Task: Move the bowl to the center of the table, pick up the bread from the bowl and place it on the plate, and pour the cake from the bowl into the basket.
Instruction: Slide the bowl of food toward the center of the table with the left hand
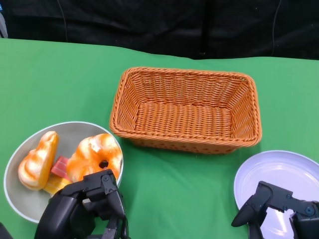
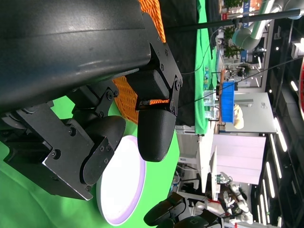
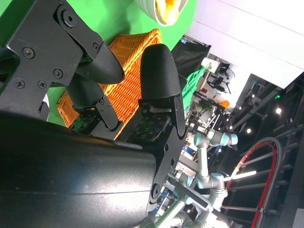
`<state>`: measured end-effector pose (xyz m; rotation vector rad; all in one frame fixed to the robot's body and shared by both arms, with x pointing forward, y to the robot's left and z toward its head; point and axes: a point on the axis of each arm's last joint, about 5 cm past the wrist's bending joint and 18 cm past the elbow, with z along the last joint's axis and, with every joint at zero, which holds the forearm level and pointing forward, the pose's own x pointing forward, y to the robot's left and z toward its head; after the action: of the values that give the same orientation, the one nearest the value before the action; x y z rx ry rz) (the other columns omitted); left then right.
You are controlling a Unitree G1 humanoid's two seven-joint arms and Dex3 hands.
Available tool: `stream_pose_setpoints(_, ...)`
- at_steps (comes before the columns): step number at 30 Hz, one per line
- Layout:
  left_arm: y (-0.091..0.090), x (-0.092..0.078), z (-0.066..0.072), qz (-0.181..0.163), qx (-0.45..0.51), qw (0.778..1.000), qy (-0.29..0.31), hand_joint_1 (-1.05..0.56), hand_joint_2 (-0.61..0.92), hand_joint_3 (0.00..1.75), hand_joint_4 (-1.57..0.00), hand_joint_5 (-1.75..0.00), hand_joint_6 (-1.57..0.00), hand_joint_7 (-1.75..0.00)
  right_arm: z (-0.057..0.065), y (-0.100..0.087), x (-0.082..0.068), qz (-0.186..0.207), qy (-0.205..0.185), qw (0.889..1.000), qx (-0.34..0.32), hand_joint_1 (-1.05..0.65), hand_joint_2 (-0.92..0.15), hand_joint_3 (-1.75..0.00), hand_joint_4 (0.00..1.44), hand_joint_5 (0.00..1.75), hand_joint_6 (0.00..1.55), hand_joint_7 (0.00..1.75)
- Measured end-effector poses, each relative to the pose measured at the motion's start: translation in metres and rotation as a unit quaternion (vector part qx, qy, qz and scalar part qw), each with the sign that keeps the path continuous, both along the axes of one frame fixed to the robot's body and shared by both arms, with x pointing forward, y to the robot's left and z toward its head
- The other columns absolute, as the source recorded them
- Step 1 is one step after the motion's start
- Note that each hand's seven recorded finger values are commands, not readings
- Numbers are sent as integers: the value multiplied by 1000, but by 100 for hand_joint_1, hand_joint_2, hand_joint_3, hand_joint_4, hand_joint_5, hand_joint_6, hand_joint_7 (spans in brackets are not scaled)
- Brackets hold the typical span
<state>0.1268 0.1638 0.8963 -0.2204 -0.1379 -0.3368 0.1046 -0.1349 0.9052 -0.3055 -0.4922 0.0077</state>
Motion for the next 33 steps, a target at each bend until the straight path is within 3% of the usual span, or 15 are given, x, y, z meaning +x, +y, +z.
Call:
stream_pose_setpoints(21, 0, -2, 0, 2, -3, 1000, -2, 4, 38, 152, -92, -165, -87, -148, -1, 0, -2, -2, 4, 1000, 1, 4, -11, -175, 94, 170, 88, 133)
stream_pose_setpoints(24, 3, -2, 3, 10, 12, 1000, -27, -5, 38, 140, -81, -147, -76, -132, -1, -1, -2, -3, 5, 1000, 1, 4, -11, -175, 94, 170, 88, 134)
stream_pose_setpoints(26, 6, 0, 5, 13, 29, 998, -52, -8, 37, 135, -77, -133, -76, -112, -1, -1, -2, -3, 6, 1000, 2, 4, -12, -175, 94, 170, 88, 134)
stream_pose_setpoints(28, 11, 1, 7, 20, 51, 995, -80, -17, 43, 116, -68, -118, -67, -91, -1, -1, -3, -3, 7, 1000, 3, 4, -12, -175, 94, 170, 89, 134)
stream_pose_setpoints(33, 23, 4, 13, 30, 86, 989, -120, -37, 67, 70, -60, -100, -50, -69, -1, -2, -4, -6, 9, 1000, 3, 4, -10, -175, 96, 168, 89, 134)
